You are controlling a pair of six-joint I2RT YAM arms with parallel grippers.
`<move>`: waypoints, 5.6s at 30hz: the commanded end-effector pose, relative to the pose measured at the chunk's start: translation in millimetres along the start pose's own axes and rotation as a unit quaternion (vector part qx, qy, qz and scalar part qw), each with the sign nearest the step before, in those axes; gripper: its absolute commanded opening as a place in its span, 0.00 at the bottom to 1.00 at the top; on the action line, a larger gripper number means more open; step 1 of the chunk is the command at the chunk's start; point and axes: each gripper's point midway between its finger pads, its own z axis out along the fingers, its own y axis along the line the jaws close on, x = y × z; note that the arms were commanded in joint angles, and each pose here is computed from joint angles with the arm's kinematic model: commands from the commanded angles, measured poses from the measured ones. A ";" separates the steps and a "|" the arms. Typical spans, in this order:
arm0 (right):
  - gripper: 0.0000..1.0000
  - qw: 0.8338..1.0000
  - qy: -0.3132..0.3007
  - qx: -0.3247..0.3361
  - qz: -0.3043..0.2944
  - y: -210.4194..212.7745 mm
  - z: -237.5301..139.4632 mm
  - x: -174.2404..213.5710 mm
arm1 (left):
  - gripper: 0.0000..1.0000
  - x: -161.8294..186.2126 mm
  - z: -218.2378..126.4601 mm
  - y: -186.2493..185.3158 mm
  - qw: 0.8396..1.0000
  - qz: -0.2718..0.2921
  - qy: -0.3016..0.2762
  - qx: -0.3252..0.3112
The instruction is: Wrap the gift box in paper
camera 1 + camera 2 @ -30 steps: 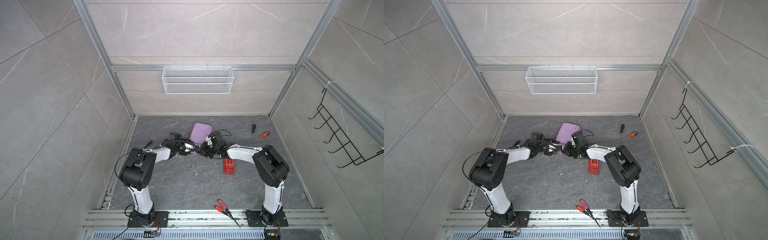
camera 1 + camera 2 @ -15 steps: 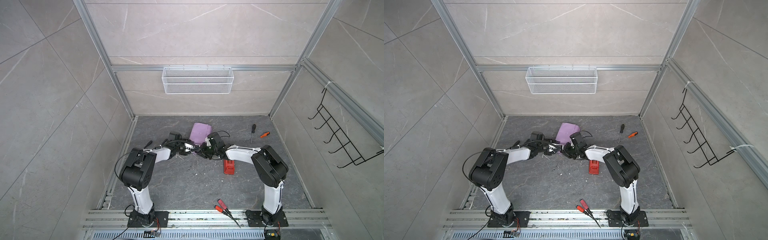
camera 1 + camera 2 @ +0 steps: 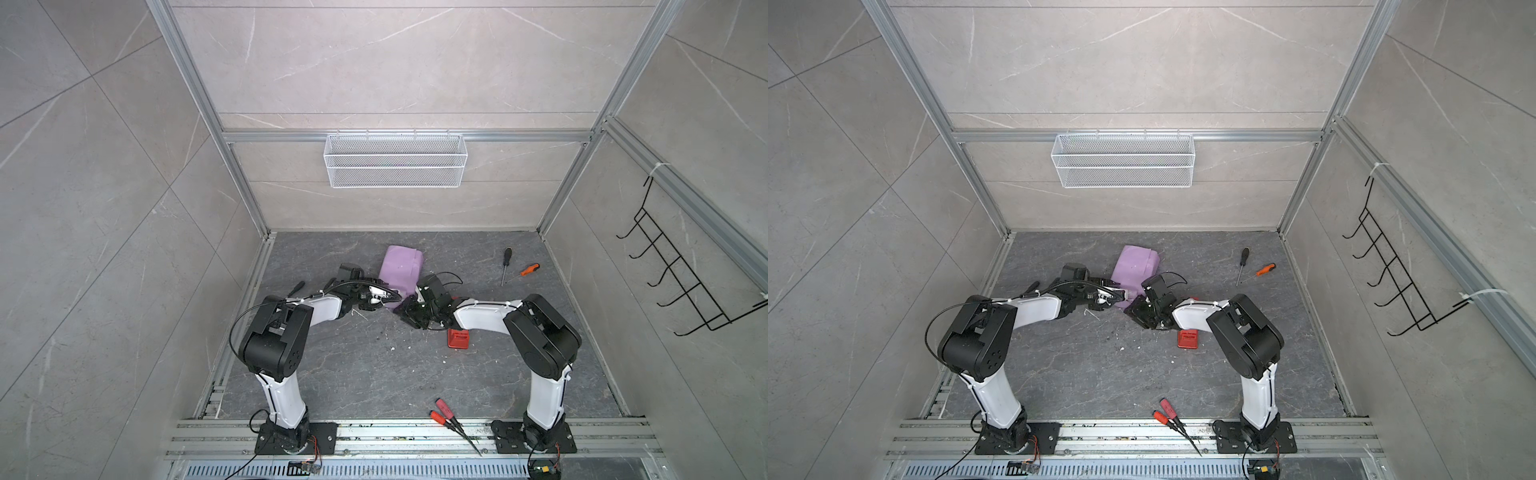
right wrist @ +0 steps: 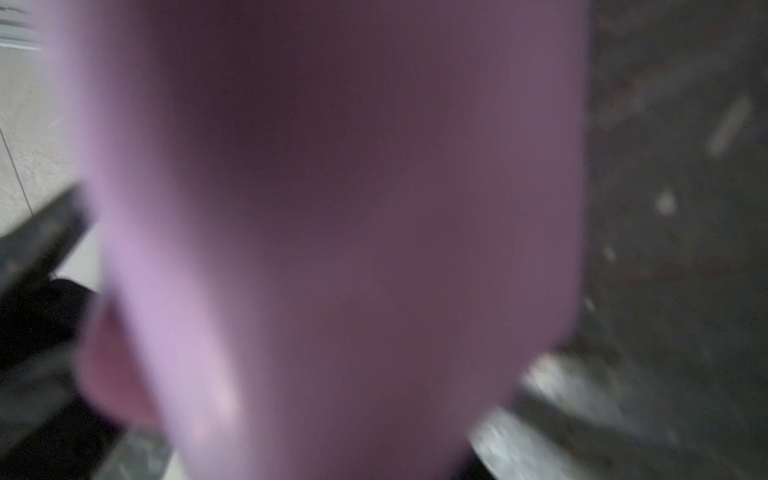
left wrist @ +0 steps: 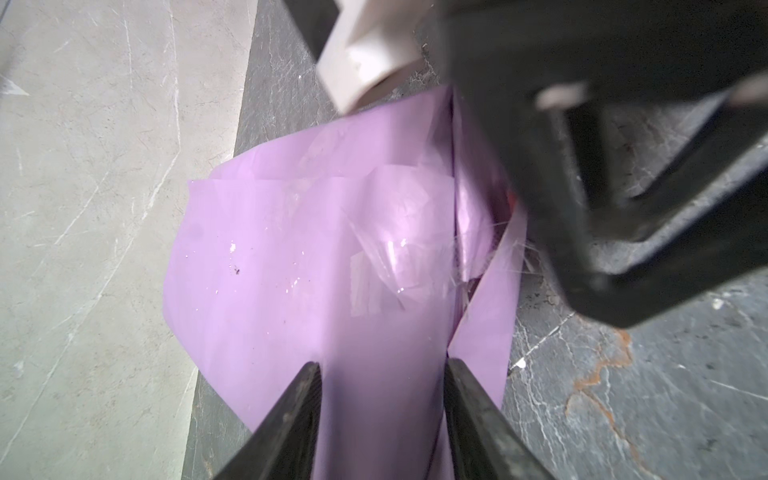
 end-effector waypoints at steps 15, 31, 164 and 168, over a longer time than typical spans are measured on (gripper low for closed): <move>0.00 0.994 -0.046 -0.053 -0.084 59.5 -28.8 -13.5 | 0.50 16.7 9.0 -54.0 0.995 -0.056 0.032 0.081; 0.00 0.992 -0.098 0.012 -0.075 11.2 25.2 -60.3 | 0.50 15.0 8.9 -54.1 0.995 -0.055 0.032 0.082; 0.00 0.984 0.101 -0.038 -0.145 45.3 6.7 -78.0 | 0.70 42.1 -12.2 23.9 0.722 -0.670 0.153 0.086; 0.00 0.985 0.092 0.005 -0.149 31.4 0.1 -77.7 | 0.73 33.2 -18.9 33.3 0.724 -0.671 0.141 0.083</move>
